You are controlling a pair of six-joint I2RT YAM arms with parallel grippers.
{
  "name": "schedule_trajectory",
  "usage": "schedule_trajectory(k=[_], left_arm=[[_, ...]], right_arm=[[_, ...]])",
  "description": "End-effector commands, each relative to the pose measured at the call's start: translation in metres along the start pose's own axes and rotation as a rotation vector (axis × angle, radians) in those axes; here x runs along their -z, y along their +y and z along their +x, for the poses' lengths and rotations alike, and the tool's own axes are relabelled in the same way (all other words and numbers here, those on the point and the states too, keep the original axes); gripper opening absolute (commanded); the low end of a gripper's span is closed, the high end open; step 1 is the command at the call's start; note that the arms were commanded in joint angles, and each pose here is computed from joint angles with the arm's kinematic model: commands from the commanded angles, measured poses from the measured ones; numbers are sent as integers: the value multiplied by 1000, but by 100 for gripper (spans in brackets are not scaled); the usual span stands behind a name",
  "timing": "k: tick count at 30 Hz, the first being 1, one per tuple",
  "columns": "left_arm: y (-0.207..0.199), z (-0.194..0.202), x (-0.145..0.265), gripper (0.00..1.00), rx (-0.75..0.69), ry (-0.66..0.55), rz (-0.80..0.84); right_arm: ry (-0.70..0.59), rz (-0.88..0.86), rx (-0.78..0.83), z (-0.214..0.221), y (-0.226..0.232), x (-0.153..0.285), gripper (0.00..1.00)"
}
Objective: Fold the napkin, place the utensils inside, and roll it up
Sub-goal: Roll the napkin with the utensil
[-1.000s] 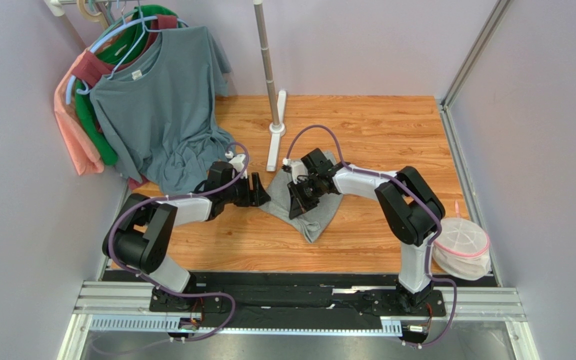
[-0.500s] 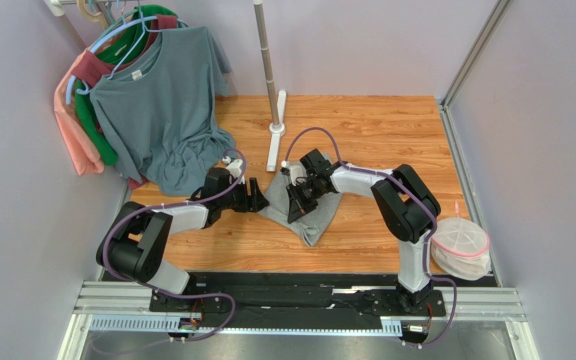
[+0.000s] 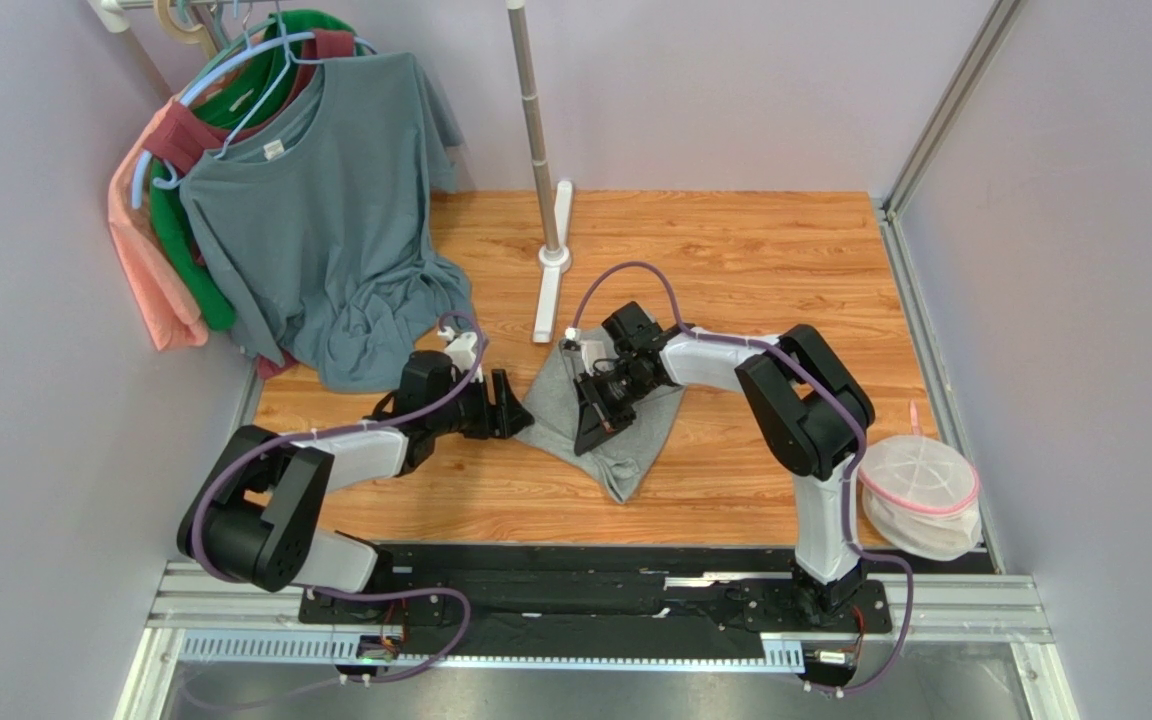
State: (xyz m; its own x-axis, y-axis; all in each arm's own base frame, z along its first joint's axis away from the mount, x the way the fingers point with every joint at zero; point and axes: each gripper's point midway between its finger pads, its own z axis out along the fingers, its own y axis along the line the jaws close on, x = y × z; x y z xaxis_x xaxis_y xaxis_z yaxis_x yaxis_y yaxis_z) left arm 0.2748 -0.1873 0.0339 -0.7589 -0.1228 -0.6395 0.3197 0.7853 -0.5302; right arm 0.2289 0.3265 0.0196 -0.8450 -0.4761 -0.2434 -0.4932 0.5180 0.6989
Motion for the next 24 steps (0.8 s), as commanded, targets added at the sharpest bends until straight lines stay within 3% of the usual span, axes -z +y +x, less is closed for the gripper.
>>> schedule_trajectory(k=[1,6,17,19,20,21,24], left_arm=[[8,2,-2,69,17,-3,-31],[6,-5,-12,57,2,25,-17],[13,26,-24,24,53,144,-25],[16,32,-25,17,65,169,-40],[16,33,-27,7,68,179,-44],[18,34,-27,2,71,184,-52],[22,36,-29,0,89,209,-80]], right_arm=[[167,184,-103,57,-51,-12,0],[164,191,-99,56,-51,-11,0],[122,187,-73,39,-40,-4,2],[107,191,-61,33,-34,3,8],[95,195,-53,29,-31,6,12],[62,194,-28,19,-22,14,15],[11,216,25,2,-5,30,34]])
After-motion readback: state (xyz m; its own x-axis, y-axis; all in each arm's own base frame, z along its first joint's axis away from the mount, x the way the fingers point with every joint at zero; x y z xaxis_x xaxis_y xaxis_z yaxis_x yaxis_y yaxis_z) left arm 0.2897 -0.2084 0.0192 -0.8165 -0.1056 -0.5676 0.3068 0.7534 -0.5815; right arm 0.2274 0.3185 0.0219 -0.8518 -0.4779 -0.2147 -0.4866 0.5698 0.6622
